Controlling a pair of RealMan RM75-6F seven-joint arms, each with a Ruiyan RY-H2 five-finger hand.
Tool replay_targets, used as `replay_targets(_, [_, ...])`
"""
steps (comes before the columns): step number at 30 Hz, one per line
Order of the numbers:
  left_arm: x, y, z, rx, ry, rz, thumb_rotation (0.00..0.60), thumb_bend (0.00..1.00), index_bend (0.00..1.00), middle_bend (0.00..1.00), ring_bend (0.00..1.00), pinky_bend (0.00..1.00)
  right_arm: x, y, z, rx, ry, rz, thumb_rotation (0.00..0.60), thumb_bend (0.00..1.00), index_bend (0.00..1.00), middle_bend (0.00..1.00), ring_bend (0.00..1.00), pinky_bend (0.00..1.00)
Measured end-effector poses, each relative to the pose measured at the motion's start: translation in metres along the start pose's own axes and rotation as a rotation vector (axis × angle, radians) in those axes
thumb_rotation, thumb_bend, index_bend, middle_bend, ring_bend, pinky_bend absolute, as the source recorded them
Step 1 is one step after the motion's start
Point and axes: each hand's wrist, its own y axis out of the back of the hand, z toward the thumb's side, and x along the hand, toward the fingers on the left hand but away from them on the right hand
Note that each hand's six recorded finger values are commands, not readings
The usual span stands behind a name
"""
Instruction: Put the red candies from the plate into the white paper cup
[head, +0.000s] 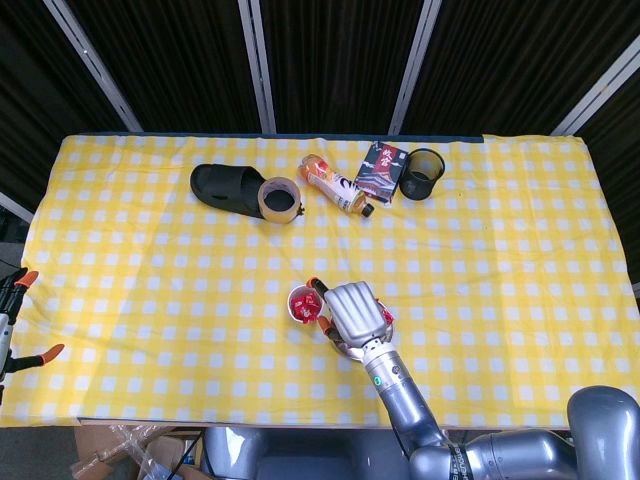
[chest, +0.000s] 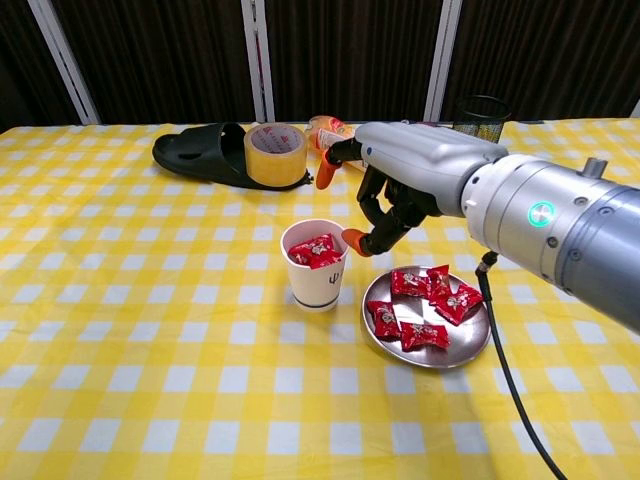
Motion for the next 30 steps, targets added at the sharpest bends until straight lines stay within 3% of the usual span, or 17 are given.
replay_targets(8, [0.000,0.001,-0.003,-0.002,0.009,0.007,0.600,0.05,0.00,0.00,0.00,0.00,0.005,0.001,0.000,0.007,0.002,-0.009,0.600,0.46,0.27,0.79,0.94,0.84])
replay_targets(16, [-0.001,0.002,-0.004,-0.006,0.012,0.011,0.600,0.05,0.00,0.00,0.00,0.00,0.025,0.008,-0.030,0.045,-0.047,0.000,0.600,0.42,0.27,0.79,0.94,0.84])
replay_targets(24, [-0.002,0.005,0.002,-0.010,-0.010,0.040,0.600,0.05,0.00,0.00,0.00,0.00,0.053,-0.019,-0.054,0.061,-0.098,0.109,0.600,0.37,0.27,0.79,0.94,0.84])
replay_targets(30, [-0.005,0.007,0.006,-0.017,-0.031,0.066,0.600,0.05,0.00,0.00,0.00,0.00,0.055,-0.035,-0.056,0.045,-0.125,0.144,0.600,0.31,0.27,0.79,0.94,0.84])
